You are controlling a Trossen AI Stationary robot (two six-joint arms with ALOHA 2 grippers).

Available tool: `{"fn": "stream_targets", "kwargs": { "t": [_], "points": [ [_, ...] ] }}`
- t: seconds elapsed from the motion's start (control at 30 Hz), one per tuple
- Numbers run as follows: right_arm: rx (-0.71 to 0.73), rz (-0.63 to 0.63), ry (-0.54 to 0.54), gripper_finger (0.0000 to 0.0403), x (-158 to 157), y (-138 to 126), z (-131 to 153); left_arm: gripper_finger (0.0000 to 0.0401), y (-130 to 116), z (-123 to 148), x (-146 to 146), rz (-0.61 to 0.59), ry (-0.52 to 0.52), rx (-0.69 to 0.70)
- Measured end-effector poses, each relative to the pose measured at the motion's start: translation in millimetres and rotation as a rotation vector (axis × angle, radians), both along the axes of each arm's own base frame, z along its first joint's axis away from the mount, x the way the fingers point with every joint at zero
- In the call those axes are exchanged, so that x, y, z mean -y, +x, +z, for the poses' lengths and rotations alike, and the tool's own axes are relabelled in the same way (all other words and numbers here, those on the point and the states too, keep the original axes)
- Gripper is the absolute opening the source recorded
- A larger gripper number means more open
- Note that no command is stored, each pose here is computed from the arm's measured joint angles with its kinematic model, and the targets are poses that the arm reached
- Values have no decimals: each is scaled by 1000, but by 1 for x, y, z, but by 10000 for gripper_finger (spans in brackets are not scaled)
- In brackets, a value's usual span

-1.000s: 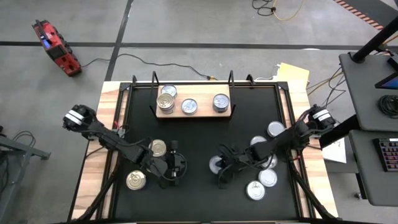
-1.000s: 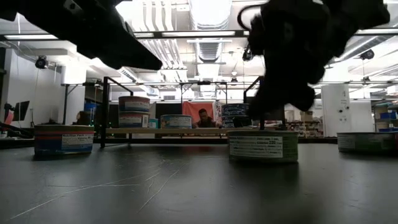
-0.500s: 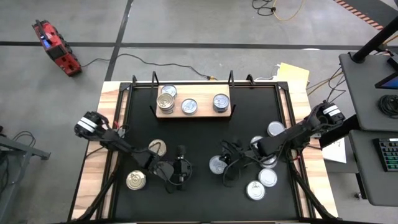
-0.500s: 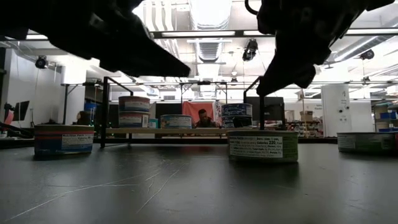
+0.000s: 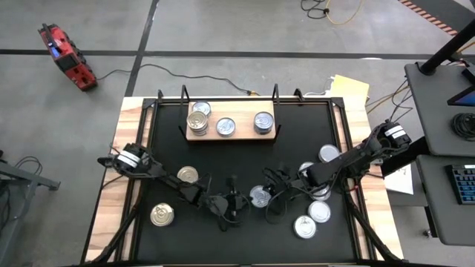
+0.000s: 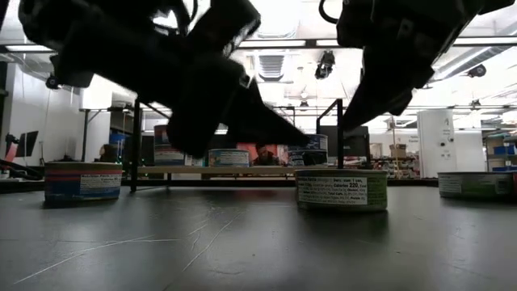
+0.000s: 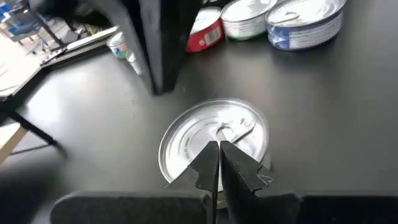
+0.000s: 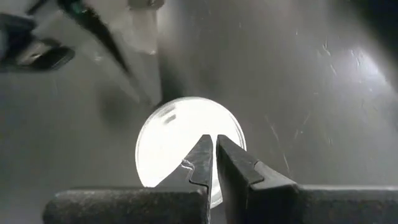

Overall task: Stack canned seafood by type on shelf
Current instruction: Put the green tuna can on the shelf

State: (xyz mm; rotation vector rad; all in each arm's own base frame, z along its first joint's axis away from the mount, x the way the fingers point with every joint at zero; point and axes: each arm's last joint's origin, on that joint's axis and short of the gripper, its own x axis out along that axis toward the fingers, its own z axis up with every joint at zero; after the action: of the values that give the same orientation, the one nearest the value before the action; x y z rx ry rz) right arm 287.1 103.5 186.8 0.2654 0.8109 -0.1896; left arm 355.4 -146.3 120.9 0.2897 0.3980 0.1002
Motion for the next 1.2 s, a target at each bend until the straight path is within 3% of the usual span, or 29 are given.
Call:
{"fn": "stream_targets", "kwargs": {
  "t": [0.33,0.9,1.2],
  "points": [
    [-54,-52,69,13,3,-9,3,0,2,-9,-4,0,2,-25],
    [-71,-108,89,13,4,-11,1,0,-2,-16,-5,-10,-66,-65],
    [-94,-150,197,13,3,-12,0,0,-2,-22,-4,-6,-75,-77]
  ]
}}
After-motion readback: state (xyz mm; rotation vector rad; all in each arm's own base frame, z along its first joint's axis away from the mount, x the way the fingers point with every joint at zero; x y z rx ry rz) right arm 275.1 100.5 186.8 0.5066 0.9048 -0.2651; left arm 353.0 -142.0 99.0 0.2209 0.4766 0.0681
